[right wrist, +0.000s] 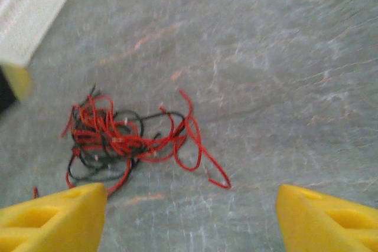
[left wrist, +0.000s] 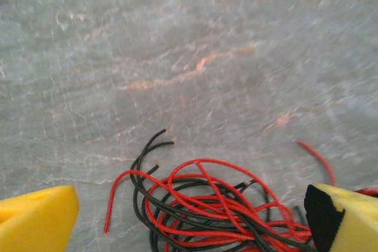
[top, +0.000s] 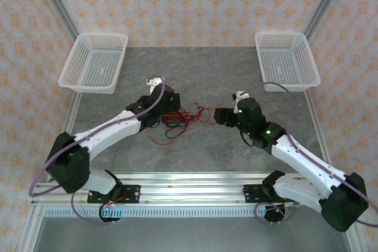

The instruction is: Untangle the cables

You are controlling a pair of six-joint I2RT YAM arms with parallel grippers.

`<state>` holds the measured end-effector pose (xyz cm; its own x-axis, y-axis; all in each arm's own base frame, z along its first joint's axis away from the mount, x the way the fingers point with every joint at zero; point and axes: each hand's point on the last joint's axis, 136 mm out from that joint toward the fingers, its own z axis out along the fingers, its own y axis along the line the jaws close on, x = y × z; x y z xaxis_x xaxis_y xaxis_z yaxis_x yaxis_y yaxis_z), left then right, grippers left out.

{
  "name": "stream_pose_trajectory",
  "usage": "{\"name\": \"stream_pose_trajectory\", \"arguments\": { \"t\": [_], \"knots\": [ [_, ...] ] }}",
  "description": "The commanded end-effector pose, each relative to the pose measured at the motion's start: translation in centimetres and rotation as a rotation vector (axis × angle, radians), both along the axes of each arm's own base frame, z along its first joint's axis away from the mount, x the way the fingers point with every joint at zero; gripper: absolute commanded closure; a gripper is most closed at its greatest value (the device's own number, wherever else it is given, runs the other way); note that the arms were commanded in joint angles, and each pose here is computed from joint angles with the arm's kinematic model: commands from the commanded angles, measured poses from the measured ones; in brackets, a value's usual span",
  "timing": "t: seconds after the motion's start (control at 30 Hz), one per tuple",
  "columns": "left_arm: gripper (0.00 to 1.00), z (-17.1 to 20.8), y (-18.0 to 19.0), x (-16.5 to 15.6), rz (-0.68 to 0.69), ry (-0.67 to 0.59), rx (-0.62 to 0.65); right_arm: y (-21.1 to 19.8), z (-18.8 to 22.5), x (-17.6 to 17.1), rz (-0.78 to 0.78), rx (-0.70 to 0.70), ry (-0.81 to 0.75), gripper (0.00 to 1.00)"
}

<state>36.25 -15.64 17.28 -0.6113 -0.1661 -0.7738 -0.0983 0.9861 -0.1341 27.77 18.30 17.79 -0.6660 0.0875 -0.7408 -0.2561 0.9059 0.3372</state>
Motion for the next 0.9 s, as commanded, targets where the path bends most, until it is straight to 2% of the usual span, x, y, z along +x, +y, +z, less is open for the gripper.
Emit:
{"name": "stream_pose_trajectory", "arguments": {
  "t": [0.0, 0.17, 0.27, 0.5, 0.87],
  "knots": [
    [0.02, 1.7, 1.0, -1.1, 0.005, 0.008, -0.024, 2.9, 1.6, 0.8, 0.116, -0.075, -0.05, 0.28],
    [0.09, -0.5, 2.1, -3.6, 0.016, 0.072, -0.12, 6.9, -0.3, 2.1, 0.32, -0.331, -0.07, 0.32],
    [0.11, -1.4, 4.0, -4.9, 0.071, 0.071, -0.21, 9.4, -1.6, 3.5, 0.412, -0.424, -0.068, 0.35],
    [0.13, -1.8, 7.5, -6.4, 0.139, 0.057, -0.333, 13.5, -5.6, 6.1, 0.467, -0.496, -0.009, 0.44],
    [0.13, -3.2, 7.2, -6.3, 0.109, 0.071, -0.423, 13.9, -13.3, 6.9, 0.439, -0.584, 0.115, 0.45]
  ]
}}
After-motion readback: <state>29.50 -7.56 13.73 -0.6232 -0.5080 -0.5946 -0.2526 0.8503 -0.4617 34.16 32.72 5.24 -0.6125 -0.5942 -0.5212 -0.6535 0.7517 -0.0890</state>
